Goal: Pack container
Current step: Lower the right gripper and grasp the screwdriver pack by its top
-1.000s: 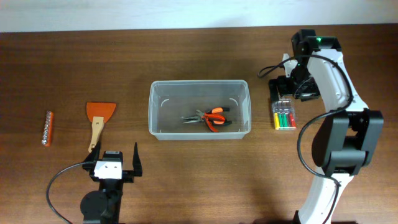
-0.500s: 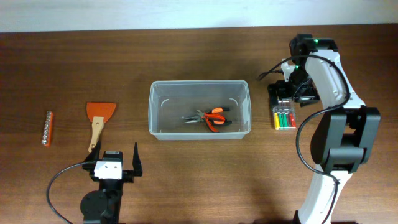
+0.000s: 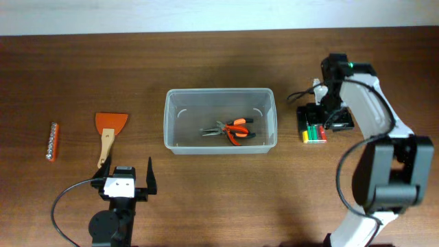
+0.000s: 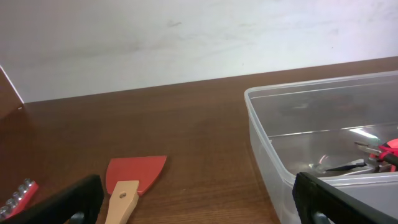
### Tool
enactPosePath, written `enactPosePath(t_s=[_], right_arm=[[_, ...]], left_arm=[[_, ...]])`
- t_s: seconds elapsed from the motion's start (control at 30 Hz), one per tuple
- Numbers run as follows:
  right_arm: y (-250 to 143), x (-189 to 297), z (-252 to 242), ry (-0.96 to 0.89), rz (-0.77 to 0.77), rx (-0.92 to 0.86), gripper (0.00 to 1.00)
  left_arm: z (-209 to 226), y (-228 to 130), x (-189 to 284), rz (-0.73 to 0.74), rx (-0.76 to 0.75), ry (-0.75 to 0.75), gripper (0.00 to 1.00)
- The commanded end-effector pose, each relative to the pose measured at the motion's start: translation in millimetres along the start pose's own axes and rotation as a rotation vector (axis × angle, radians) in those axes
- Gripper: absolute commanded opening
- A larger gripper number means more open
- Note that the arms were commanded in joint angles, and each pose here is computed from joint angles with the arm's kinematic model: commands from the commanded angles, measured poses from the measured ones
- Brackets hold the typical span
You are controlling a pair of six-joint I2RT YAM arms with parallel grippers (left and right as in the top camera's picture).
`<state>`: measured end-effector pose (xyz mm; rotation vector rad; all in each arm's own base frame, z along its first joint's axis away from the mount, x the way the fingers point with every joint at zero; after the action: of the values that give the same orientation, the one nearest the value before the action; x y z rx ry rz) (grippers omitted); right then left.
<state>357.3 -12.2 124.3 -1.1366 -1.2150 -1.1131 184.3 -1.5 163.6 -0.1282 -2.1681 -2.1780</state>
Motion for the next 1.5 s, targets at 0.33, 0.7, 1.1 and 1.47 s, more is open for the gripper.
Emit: enactPosePath(t_s=[0.33,0.7,1.1,1.47], right_arm=[[9,-31,-5,-0.026,-0.065,0.013,0.99],[17,-31,-19,-0.008,-0.114,-0.011,0.99],[32,-21,-24,-0.009,-0.150,0.002,0.99],[37,-24,-25,-0.004,-0.118,0.011,0.99]], left_arm=[[2,-1,0,-0.003,-0.012,0.012,0.99],[2,-1,0,-0.003,-0.012,0.012,0.99],[2,-1,0,-0.003,-0.012,0.012,0.99],[2,-1,0,-0.003,-0.012,0.012,0.99]])
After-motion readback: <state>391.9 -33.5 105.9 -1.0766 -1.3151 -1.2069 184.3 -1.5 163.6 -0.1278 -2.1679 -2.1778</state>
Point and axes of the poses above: each gripper's point midway between its finger pads, its own x axis back along the fingers, its own z axis along the line the jaws close on, y = z × x, the point moved 6 cm from there along x, back along the fingers, and after that the axes turned 6 degrees about x, right-handed, at the moved point
